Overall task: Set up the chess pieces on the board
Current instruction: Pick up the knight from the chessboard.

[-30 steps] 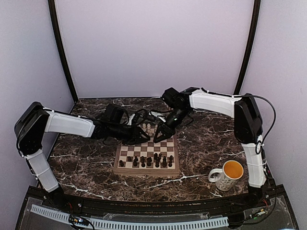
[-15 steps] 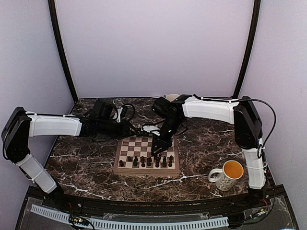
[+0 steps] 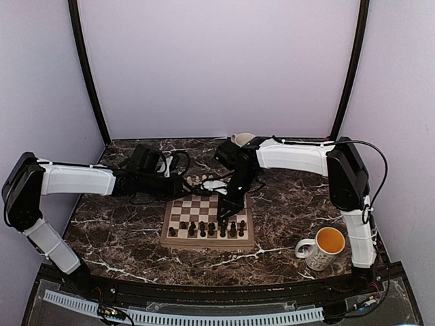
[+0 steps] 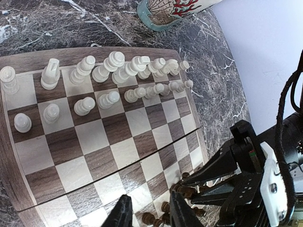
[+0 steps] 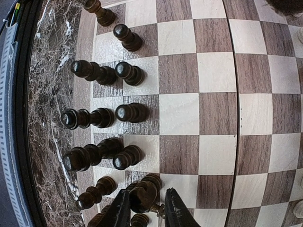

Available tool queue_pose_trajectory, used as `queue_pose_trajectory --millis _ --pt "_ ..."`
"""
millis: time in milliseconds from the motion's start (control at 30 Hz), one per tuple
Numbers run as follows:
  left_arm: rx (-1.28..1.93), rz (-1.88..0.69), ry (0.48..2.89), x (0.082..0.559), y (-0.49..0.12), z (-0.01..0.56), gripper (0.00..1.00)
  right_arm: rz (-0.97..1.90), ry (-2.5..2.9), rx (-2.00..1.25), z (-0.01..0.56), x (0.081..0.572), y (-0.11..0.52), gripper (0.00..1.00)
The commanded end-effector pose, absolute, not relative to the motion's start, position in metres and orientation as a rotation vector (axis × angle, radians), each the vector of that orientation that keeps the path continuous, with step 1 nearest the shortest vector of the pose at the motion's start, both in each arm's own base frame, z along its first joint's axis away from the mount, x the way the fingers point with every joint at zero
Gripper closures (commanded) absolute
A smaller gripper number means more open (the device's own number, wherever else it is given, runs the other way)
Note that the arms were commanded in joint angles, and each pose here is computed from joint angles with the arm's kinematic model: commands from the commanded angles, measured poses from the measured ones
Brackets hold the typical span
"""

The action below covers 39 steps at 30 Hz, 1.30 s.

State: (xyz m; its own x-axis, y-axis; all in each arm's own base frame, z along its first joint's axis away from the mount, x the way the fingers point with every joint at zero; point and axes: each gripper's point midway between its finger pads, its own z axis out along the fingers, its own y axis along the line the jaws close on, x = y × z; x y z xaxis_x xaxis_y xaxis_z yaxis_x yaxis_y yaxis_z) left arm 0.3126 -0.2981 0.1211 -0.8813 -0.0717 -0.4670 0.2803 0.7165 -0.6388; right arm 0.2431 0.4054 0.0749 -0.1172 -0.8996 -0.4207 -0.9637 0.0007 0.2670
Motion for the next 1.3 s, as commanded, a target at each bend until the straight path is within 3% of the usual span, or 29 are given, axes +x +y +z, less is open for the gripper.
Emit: queue_pose_trajectory --millis 0,467,1267 --pt "0.171 -1.017 2.423 0.311 -0.293 0.131 0.71 0.728 2.131 -2.018 0.067 0.242 0.407 0.76" --pt "0.174 -0.995 2.420 0.310 -0.289 0.129 0.71 0.656 2.108 -1.942 0.081 0.262 0.412 0.89" --pt "0.134 -0.906 2.399 0.317 -0.265 0.133 0.71 0.665 2.035 -1.783 0.136 0.289 0.418 0.90"
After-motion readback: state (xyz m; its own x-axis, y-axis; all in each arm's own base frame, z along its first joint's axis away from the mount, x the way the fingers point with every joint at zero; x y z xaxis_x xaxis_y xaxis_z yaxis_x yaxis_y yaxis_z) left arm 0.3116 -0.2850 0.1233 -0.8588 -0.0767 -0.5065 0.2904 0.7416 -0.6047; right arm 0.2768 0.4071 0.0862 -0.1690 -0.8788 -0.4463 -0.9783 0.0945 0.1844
